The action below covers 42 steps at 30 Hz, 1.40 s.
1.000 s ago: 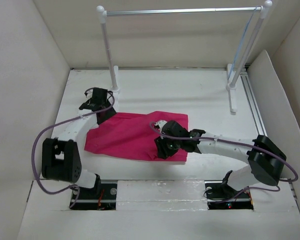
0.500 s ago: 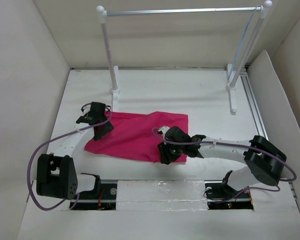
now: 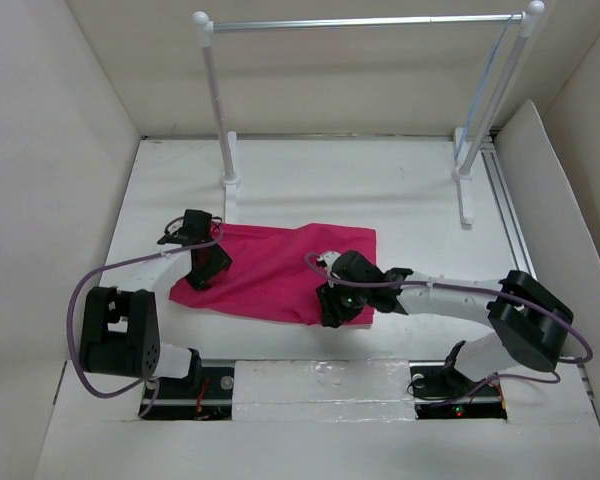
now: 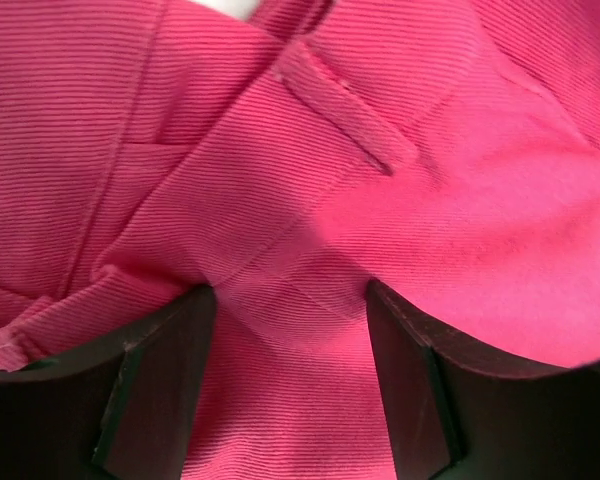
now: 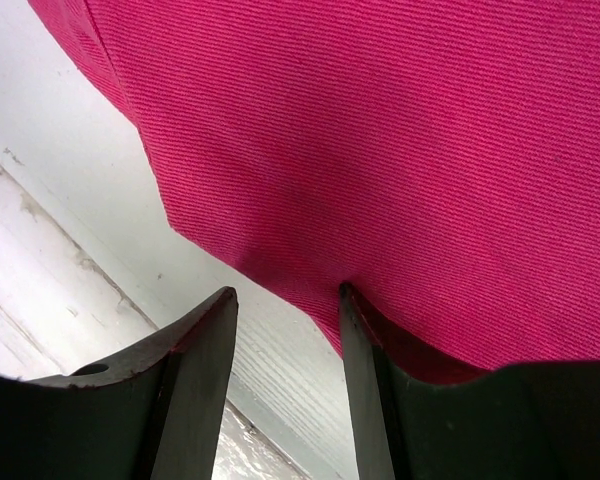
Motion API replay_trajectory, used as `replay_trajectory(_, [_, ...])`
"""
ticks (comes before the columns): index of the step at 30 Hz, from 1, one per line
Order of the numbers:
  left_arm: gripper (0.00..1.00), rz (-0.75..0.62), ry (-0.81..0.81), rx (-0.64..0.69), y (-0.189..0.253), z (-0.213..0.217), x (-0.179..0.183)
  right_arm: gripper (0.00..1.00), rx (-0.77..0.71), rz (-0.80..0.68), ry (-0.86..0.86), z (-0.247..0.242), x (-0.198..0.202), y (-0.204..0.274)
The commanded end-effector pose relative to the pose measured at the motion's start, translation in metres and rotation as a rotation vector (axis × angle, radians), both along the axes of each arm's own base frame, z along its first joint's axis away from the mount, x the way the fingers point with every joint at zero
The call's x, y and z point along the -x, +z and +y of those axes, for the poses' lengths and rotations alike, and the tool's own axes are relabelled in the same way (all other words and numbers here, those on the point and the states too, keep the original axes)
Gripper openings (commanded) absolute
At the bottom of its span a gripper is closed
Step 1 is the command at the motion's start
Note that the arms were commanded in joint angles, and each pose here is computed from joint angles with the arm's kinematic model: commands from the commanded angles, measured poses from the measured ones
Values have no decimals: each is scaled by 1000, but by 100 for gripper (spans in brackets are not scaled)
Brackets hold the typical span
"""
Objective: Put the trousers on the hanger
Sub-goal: Fold the trousers at the center of the board.
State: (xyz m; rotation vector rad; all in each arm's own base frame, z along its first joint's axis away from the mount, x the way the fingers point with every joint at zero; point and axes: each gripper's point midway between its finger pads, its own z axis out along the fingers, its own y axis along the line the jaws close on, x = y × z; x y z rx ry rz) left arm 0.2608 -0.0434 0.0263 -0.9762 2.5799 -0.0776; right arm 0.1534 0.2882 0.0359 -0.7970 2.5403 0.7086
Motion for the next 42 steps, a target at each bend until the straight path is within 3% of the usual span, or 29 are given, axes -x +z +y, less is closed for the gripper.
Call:
replay_trajectory(1, [58, 141, 74, 11, -33, 1, 30, 51, -2, -15, -9, -2, -9, 6])
replay_trajectory(4, [57, 47, 108, -30, -12, 10, 12, 51, -13, -29, -3, 0, -11, 13])
replay_trajectory(6, [57, -110, 123, -45, 30, 15, -11, 51, -6, -33, -10, -2, -14, 14])
replay_trajectory(9, [58, -239, 149, -88, 72, 25, -34, 51, -6, -36, -10, -2, -15, 14])
replay_trajectory(12, [58, -298, 150, -122, 95, 30, -52, 51, -6, -31, -14, -3, -17, 14])
replay_trajectory(23, [49, -85, 136, -248, 40, 42, -67, 51, -19, -51, -5, 2, -22, 24])
replay_trajectory(27, [49, -50, 239, -289, 35, 71, -59, 51, -21, -48, -6, 1, -20, 24])
replay_trajectory(29, [51, -101, 288, -269, 46, 87, -55, 51, -24, -52, -9, -1, -19, 24])
replay_trajectory(33, [52, -130, 215, -161, 36, 85, -60, 51, -39, -56, -5, -1, -17, 24])
replay_trajectory(36, [51, -62, 151, -118, 20, 75, -64, 50, -54, -58, 15, 1, -15, 26])
replay_trajectory(42, [50, -1, 195, -187, 11, 88, -45, 50, -79, -75, 59, 10, -18, 33])
